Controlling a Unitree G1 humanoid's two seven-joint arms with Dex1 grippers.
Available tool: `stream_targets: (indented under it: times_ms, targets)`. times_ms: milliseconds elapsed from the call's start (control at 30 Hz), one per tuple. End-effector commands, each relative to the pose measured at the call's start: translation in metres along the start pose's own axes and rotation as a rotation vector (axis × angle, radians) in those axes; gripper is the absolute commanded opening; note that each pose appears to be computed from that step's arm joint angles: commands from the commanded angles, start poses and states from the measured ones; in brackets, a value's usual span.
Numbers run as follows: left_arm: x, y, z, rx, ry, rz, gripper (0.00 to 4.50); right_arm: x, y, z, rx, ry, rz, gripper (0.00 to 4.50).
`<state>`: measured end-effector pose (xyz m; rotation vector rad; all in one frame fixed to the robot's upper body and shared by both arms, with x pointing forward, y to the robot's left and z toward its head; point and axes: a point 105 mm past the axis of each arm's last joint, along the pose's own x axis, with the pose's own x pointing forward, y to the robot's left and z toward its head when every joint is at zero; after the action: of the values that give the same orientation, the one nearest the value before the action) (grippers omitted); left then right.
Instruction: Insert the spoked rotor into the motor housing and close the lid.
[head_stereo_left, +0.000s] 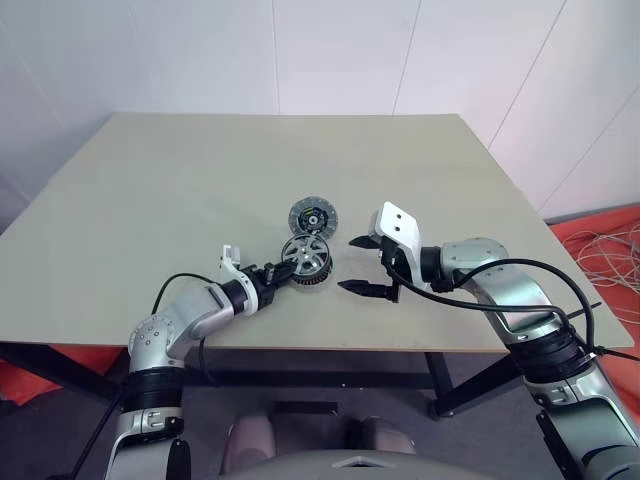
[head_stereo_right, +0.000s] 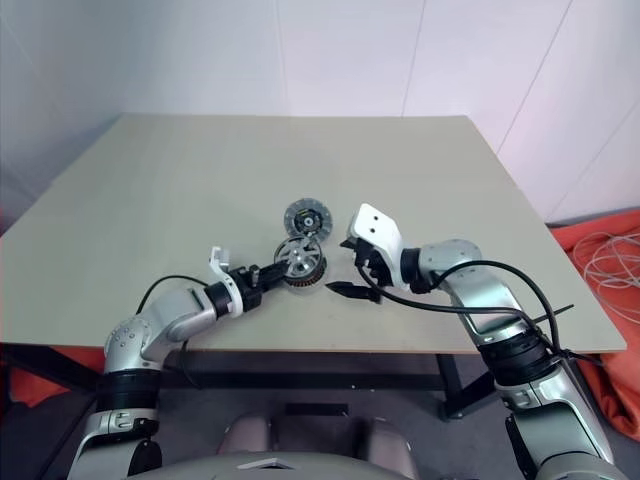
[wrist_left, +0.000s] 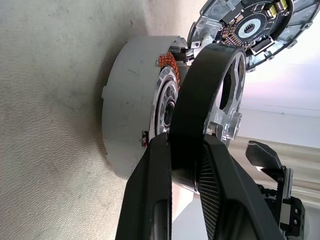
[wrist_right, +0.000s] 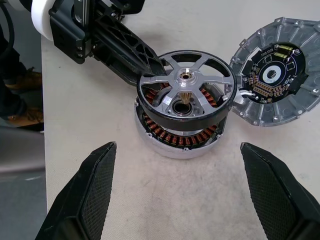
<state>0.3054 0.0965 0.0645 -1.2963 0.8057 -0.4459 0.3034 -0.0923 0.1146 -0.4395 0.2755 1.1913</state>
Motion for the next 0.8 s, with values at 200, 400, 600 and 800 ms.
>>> stream_targets:
  times_ms: [200, 400, 600, 800]
  targets:
    - [-0.002, -0.013, 0.002, 0.039, -0.011, -0.030, 0.39, -0.004, -0.002, 0.016, -0.056, -0.043, -0.015, 4.50]
    - [-0.002, -0.015, 0.001, 0.045, -0.011, -0.041, 1.16, -0.003, -0.002, 0.016, -0.057, -0.044, -0.016, 4.50]
    - [-0.003, -0.014, -0.002, 0.043, -0.006, -0.033, 3.10, -0.002, -0.002, 0.016, -0.060, -0.047, -0.016, 4.50]
    - [-0.008, -0.024, -0.010, 0.044, 0.015, -0.052, 4.47, -0.003, -0.002, 0.016, -0.059, -0.046, -0.018, 4.50]
